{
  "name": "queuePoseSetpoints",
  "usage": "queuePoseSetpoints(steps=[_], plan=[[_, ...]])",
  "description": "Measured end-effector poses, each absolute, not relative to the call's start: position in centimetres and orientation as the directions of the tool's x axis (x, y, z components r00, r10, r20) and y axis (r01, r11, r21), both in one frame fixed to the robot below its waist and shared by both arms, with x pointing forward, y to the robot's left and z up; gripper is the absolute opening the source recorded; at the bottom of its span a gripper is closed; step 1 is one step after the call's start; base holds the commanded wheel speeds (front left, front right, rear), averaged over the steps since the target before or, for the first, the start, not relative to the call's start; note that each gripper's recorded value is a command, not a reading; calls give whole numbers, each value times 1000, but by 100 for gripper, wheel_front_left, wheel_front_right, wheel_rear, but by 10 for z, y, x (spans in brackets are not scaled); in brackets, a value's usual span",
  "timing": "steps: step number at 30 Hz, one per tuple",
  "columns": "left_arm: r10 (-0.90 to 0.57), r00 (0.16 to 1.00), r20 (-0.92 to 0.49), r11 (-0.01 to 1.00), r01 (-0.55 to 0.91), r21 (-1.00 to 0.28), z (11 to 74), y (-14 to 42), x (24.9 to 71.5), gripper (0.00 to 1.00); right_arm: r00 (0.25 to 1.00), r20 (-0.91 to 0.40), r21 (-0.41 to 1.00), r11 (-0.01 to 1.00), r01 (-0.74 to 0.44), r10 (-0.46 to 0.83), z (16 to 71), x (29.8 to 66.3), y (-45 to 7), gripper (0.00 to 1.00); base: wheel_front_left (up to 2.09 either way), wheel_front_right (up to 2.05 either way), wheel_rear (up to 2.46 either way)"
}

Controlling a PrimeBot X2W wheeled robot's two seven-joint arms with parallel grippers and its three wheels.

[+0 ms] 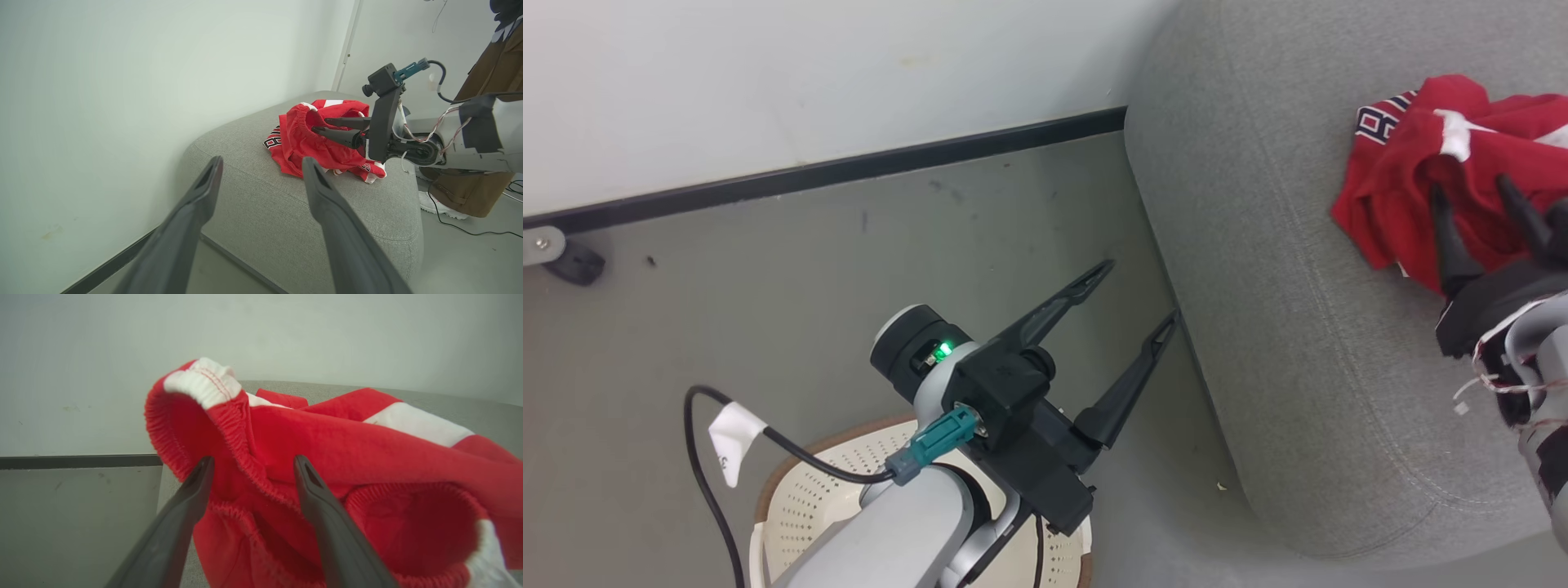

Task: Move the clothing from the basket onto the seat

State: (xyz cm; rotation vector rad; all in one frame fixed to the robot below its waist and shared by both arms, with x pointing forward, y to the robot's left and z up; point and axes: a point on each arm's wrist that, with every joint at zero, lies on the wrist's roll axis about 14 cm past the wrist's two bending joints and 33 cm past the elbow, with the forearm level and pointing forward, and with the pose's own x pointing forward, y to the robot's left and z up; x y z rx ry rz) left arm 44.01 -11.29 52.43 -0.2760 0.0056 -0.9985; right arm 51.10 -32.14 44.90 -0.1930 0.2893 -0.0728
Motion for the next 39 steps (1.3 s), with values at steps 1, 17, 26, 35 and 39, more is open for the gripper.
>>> queuePoseSetpoints(steps=[1, 17, 26, 35, 39], plan=[[-829, 545, 127, 510, 829, -230, 526, -113, 440, 100, 956, -279, -204, 978, 36, -94, 448, 507, -320, 100, 0, 0, 0], [-745, 660, 102, 628, 744, -229, 526, -85, 447, 100, 993, -121, -227, 974, -11, -17, 501, 479, -304, 100, 0, 0, 0], [-597, 799, 69, 772, 596, -222, 518, -30, 455, 100, 998, -37, -197, 979, -49, 42, 521, 467, -278, 100, 0, 0, 0], [-416, 909, -13, 893, 406, -193, 495, 47, 450, 100, 995, 50, -161, 984, -74, 83, 539, 456, -246, 100, 0, 0, 0], [-326, 945, -38, 930, 313, -195, 488, 81, 438, 100, 992, 82, -142, 986, -82, 95, 545, 446, -233, 100, 0, 0, 0]])
